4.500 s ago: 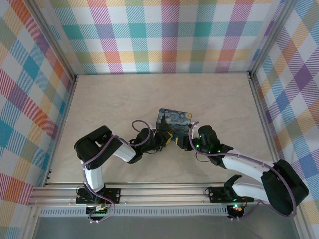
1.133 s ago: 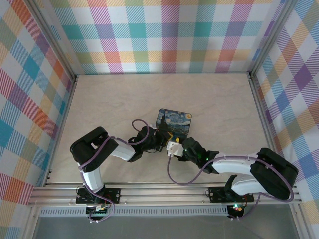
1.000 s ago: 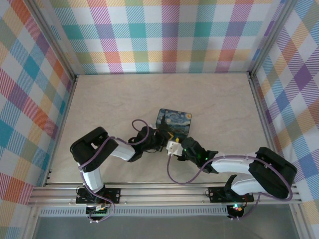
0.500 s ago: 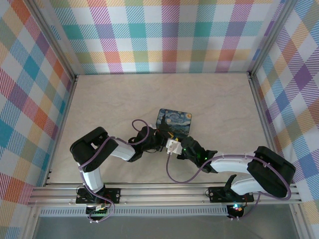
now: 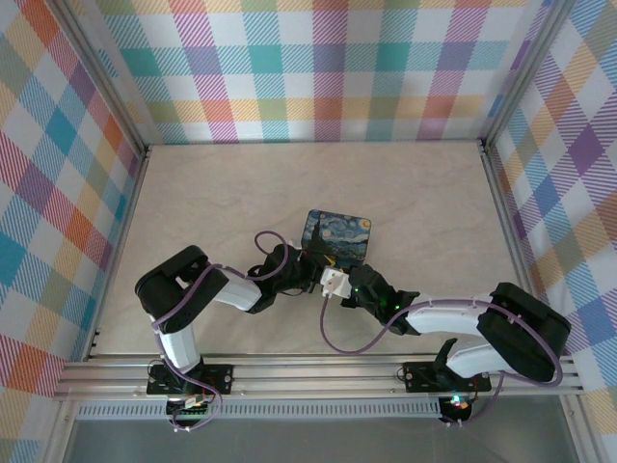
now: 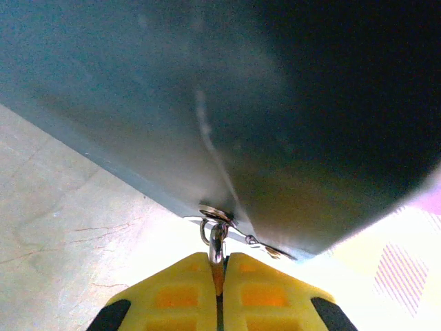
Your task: Unlock a padlock with a key
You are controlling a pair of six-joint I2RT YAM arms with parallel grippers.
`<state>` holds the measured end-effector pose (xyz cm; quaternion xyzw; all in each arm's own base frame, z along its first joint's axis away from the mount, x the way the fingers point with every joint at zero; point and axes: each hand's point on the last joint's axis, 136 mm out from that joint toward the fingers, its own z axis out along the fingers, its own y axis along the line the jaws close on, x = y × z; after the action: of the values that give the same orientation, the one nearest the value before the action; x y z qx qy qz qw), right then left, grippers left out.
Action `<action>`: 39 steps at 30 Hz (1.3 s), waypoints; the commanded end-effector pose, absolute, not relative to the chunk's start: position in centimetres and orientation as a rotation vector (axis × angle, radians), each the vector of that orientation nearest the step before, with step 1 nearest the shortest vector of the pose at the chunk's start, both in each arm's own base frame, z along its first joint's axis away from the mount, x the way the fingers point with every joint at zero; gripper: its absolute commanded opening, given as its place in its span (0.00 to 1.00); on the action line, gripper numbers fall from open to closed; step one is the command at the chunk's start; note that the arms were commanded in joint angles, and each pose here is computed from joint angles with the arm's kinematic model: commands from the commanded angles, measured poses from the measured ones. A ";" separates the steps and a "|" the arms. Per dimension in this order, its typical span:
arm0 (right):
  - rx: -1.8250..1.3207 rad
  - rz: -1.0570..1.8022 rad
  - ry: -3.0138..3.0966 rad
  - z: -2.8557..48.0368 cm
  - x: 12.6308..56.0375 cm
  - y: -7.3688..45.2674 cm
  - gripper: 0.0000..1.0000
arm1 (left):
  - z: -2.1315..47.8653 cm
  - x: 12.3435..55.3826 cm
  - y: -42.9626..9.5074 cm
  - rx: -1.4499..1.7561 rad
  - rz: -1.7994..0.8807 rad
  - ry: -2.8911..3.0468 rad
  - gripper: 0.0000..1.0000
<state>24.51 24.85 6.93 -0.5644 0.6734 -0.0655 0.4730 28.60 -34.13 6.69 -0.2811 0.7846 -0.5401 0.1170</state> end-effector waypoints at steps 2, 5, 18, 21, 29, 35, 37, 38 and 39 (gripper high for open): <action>-1.283 -0.157 1.649 8.8 25.7 25.7 0.00 | 7.6 28.9 -34.5 -0.814 -1.614 2.280 0.00; -1.240 -0.141 1.672 9.4 26.0 25.9 0.00 | 7.7 28.9 -34.5 -0.815 -1.614 2.278 0.00; -0.991 0.124 1.835 11.2 25.5 27.2 0.00 | 7.5 28.7 -34.3 -0.821 -1.601 2.284 0.00; -0.886 0.203 1.897 10.6 25.1 26.9 0.00 | 7.4 28.8 -34.3 -0.823 -1.595 2.287 0.00; -0.684 0.391 2.023 8.7 23.9 26.5 0.00 | 7.4 28.7 -34.3 -0.820 -1.587 2.291 0.00; -0.566 0.490 2.079 7.6 23.3 26.2 0.00 | 7.3 28.7 -34.3 -0.806 -1.563 2.307 0.00; -0.547 0.520 2.088 7.3 23.1 26.3 0.00 | 7.3 28.7 -34.2 -0.805 -1.558 2.308 0.00; -0.543 0.527 2.096 7.1 23.0 26.3 0.00 | 7.4 28.7 -34.2 -0.804 -1.557 2.308 0.00; -0.540 0.532 2.103 6.9 23.0 26.3 0.00 | 7.4 28.6 -34.2 -0.801 -1.552 2.309 0.00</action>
<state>23.40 25.38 6.53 -0.2504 0.8450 0.1621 0.4438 28.34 -34.08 6.41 -0.2759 0.7923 -0.5322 0.1139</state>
